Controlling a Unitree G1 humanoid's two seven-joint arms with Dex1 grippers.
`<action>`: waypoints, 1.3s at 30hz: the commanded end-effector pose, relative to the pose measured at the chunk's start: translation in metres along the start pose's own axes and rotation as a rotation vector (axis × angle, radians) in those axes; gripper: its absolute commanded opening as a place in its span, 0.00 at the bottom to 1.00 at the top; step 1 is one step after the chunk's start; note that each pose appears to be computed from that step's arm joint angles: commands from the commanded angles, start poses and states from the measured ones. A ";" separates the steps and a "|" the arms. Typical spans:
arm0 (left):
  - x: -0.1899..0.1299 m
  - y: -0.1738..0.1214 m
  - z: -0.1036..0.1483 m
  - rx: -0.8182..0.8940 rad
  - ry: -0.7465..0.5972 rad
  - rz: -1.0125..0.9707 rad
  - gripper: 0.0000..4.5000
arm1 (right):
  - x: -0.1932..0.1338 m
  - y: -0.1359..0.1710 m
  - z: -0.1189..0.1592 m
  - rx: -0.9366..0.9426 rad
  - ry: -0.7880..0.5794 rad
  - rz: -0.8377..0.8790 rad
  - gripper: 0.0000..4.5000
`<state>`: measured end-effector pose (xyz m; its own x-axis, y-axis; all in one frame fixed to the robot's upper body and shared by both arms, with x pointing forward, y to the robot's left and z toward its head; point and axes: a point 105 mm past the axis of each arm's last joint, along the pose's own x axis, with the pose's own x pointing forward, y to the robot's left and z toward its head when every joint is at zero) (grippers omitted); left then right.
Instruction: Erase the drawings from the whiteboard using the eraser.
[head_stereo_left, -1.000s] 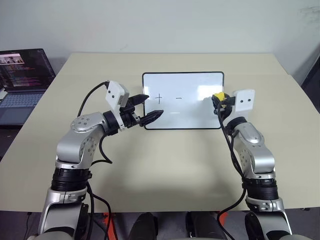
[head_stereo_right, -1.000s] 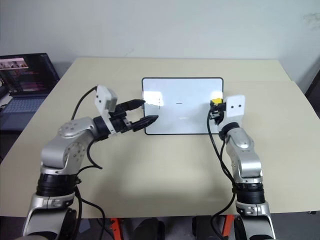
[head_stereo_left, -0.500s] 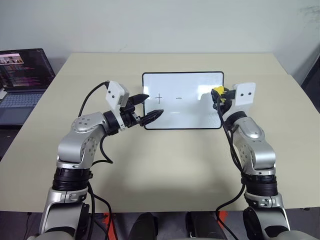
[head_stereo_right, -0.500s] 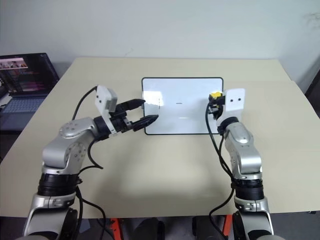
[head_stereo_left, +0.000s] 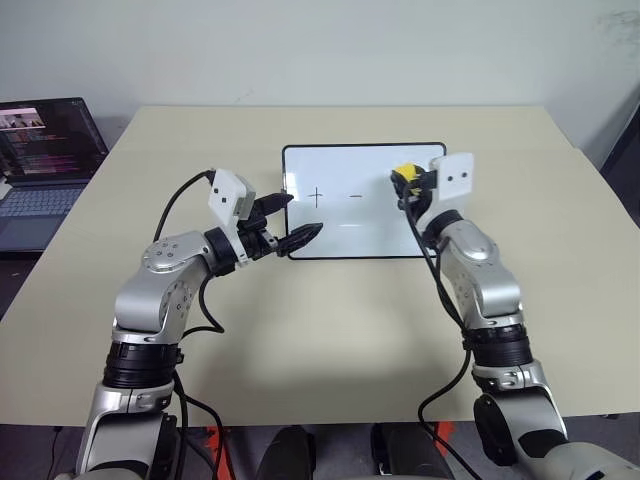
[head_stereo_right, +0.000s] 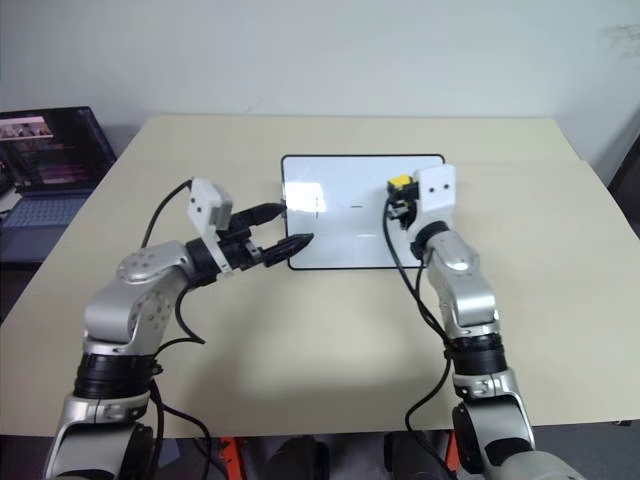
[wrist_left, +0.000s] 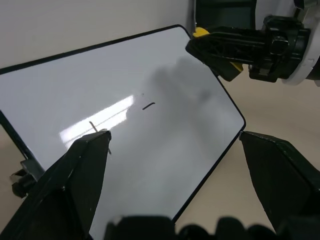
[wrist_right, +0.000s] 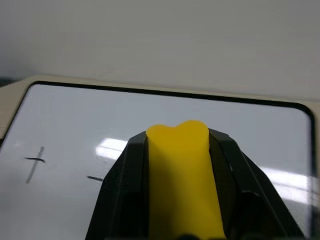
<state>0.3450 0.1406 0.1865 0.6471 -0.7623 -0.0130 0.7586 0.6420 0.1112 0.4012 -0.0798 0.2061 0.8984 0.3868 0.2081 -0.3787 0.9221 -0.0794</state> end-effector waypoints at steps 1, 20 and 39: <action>-0.008 0.006 0.011 0.058 -0.035 0.039 1.00 | 0.011 0.011 0.012 -0.011 -0.062 0.047 0.29; -0.008 0.004 0.010 0.064 -0.041 0.055 1.00 | 0.049 0.046 0.012 -0.018 -0.107 0.155 0.29; -0.010 0.002 0.013 0.058 -0.047 0.070 1.00 | 0.054 0.050 -0.028 0.004 0.015 0.136 0.29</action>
<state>0.3422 0.1484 0.1837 0.6969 -0.7171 0.0007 0.7109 0.6910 0.1313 0.4353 -0.0093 0.1739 0.8397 0.5212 0.1524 -0.5136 0.8534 -0.0890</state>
